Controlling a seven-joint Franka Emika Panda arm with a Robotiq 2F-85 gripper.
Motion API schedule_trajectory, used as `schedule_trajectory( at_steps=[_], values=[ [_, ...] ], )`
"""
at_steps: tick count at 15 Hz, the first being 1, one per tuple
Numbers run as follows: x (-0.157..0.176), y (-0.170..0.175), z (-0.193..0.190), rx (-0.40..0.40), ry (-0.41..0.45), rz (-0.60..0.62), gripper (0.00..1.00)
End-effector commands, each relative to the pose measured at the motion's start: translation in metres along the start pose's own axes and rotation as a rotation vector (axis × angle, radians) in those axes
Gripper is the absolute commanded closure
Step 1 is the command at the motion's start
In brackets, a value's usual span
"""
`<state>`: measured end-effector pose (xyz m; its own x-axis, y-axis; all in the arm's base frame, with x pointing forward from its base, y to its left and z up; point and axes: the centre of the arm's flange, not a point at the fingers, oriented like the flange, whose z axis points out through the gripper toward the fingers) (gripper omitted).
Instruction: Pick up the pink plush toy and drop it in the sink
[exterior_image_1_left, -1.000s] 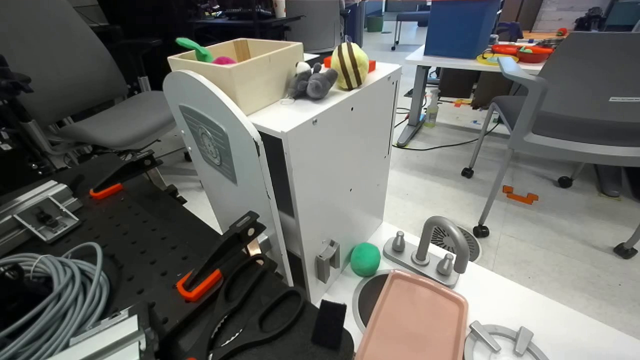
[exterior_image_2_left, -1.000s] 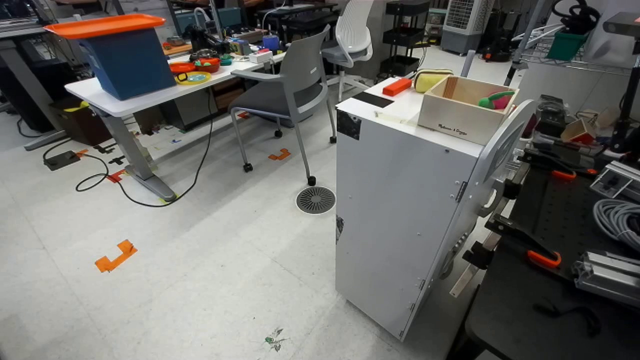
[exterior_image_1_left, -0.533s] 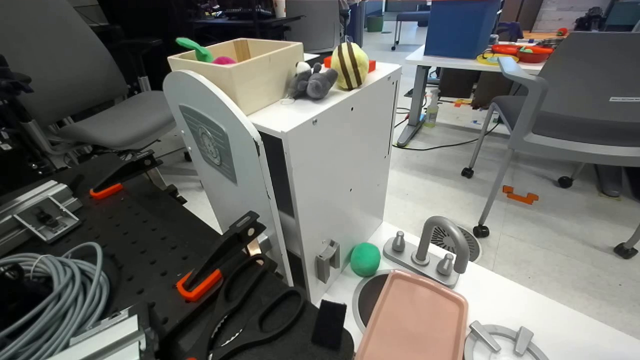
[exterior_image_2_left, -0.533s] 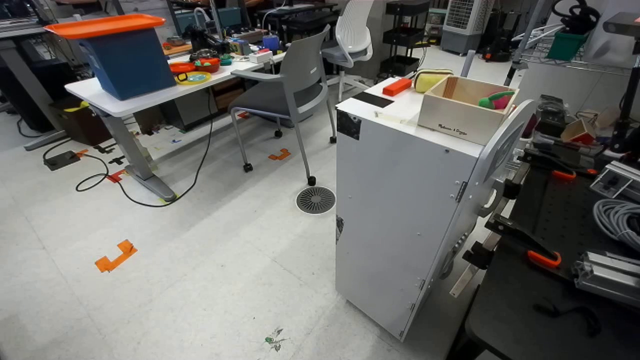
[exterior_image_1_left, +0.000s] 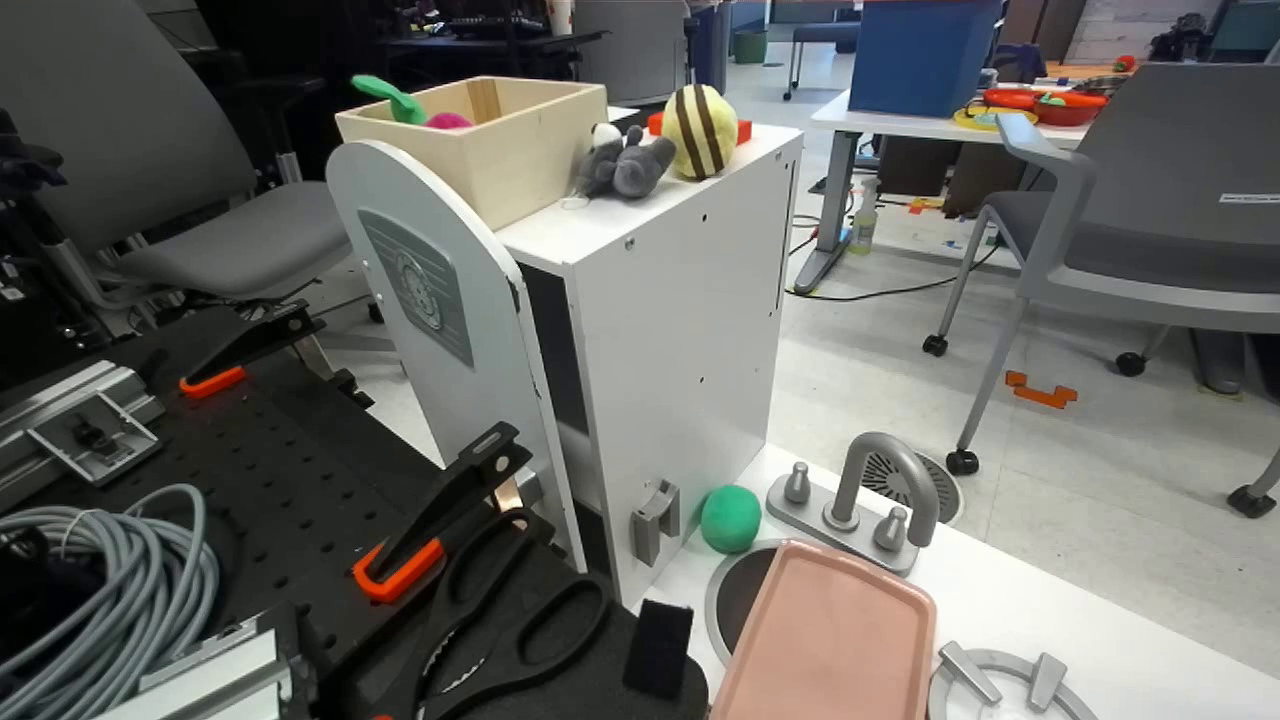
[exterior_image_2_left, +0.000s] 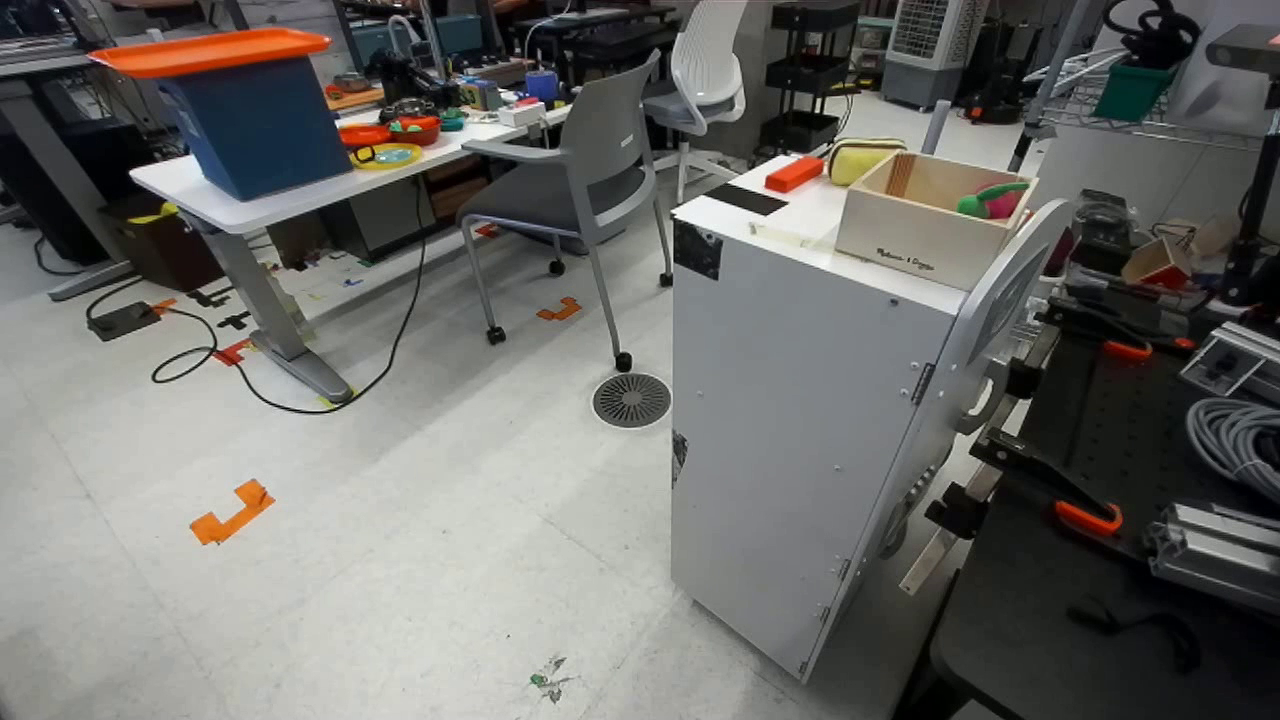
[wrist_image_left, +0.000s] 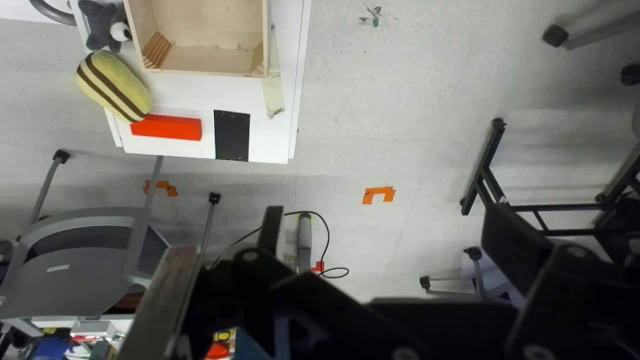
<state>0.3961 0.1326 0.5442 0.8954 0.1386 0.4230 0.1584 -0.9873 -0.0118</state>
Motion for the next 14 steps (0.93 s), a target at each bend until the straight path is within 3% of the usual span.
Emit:
schedule_trajectory(
  at_steps=[1, 11, 14],
  values=[
    [-0.011, 0.010, -0.022, -0.005, 0.037, 0.007, 0.00],
    [-0.004, 0.010, -0.006, -0.018, 0.026, 0.014, 0.00],
    [-0.014, 0.019, 0.006, 0.011, -0.029, 0.060, 0.00]
  ],
)
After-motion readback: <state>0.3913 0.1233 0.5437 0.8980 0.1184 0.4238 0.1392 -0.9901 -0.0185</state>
